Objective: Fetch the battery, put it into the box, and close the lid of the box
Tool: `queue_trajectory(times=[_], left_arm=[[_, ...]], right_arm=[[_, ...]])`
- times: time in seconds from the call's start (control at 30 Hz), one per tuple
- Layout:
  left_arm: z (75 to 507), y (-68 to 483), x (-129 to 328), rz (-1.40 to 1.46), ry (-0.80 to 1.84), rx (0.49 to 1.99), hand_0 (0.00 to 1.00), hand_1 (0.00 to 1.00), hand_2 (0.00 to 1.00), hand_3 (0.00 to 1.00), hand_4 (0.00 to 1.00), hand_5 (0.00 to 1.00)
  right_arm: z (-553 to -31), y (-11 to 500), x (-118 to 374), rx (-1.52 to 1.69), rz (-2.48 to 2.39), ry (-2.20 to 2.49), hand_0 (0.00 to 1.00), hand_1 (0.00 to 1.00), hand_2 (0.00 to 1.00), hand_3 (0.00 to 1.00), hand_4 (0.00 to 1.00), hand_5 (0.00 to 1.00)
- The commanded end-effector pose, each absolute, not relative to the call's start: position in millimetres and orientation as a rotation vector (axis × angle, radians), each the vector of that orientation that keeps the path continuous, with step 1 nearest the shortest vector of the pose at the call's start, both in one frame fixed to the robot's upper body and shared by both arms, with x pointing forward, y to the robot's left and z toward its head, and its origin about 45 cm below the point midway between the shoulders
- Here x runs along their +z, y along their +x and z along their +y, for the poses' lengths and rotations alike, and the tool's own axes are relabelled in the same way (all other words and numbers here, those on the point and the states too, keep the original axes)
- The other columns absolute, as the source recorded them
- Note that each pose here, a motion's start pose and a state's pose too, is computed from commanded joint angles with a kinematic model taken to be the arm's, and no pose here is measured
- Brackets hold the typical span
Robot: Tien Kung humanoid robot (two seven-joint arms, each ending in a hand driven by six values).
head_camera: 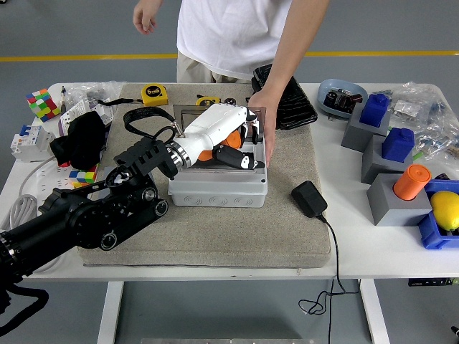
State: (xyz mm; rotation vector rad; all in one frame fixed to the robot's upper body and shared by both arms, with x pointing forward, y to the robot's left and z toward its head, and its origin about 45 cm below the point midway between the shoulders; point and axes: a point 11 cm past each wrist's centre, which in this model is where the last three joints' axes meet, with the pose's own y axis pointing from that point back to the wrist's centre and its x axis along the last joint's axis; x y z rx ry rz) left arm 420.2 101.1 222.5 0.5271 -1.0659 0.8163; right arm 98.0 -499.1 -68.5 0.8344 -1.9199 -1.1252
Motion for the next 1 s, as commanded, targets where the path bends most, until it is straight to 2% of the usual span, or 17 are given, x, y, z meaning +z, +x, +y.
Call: queue_trajectory(times=[0.13,0.17,0.53,0.93,0.97,1.0], left_arm=[[102,420,221,-1.075,0.533,0.812,0.237,0.255,0.307,0.441,0.998,0.326],[102,420,220,-1.079,0.537,0.810,0.242,0.325,0.362,0.459,0.998,0.336],[104,419,216,-1.088,0.549,0.800,0.240,0.306,0.361,0.463,0.998,0.343],[104,415,260,-1.096,0.363,0.900,0.249,0.329,0.368,0.476,0.998,0.358],[105,415,265,-1.099,0.341,0.913,0.340,0.447,0.427,0.496,0.998,0.445],[106,415,269,-1.100,0.322,0.926,0.340,0.447,0.427,0.496,0.998,0.445]], right_arm=[[-499,100,-68,-1.123,-1.922,0.838,0.656,0.630,0.627,0.543,0.937,0.440],[-499,100,-68,-1.123,-1.922,0.839,0.657,0.630,0.627,0.543,0.937,0.438],[-498,100,-68,-1.122,-1.922,0.839,0.657,0.628,0.624,0.543,0.937,0.438],[-498,100,-68,-1.122,-1.922,0.842,0.656,0.630,0.624,0.542,0.936,0.439],[-498,100,-68,-1.122,-1.923,0.842,0.656,0.629,0.624,0.542,0.935,0.438],[-498,100,-68,-1.123,-1.923,0.842,0.656,0.629,0.624,0.542,0.935,0.438]])
